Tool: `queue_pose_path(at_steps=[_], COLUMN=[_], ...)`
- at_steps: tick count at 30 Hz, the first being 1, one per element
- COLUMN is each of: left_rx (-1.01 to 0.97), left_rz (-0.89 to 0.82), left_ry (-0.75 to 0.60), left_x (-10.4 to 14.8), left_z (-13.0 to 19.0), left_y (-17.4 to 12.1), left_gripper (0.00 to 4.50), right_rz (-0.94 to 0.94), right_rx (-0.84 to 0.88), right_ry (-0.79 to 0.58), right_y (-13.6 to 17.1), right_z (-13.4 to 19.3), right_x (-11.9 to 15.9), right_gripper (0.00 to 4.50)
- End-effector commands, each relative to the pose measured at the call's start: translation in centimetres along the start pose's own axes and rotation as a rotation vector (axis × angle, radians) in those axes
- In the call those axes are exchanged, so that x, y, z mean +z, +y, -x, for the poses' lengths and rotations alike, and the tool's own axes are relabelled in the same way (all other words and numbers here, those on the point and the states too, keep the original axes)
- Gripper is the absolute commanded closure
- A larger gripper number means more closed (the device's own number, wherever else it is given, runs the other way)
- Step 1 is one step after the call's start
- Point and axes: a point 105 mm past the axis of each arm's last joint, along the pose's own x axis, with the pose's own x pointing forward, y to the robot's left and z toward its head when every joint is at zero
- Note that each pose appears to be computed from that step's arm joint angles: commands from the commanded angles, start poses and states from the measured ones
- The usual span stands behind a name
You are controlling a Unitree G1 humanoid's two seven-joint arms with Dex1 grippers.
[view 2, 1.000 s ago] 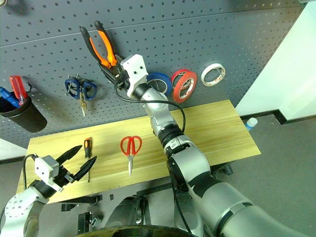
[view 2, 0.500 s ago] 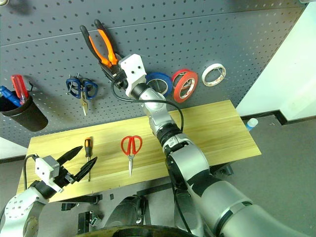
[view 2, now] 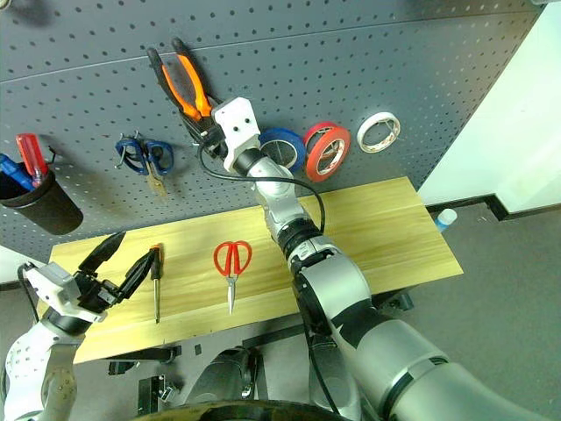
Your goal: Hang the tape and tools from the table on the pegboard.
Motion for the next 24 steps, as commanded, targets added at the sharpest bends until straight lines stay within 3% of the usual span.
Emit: queue_pose_path(at_steps=[1,6,13,19,24], left_rx=[0.014,0.016,0.007,-0.002,-0.014], left_rz=[-0.023,-0.035,-0.028,-0.035,-0.049], left_ry=[-0.053,-0.046,-0.037,-0.026,0.008], left_x=[0.9,0.6,0.2,-0.1,0.2], left_z=[0.2,0.5,0.5,0.4,1.8], left_y=[0.2,0.4,0.4,0.5,0.7], left_gripper=[0.7,0.7,0.7,0.7,0.7], right_rz=[0.0,-0.003,-0.001,0.076,0.202], right_rx=[0.029,0.03,0.017,0.006,0.013], right_ry=[-0.036,-0.014,-0.052,-0.123,-0.175], right_y=[1.5,1.5,1.1,0.3,-1.0], right_z=[-1.2,-0.8,-0.7,-0.1,2.7], right_x=[1.1,0.4,1.0,2.3,3.1], right_gripper=[2.31,2.31,0.06,0.02,0.02])
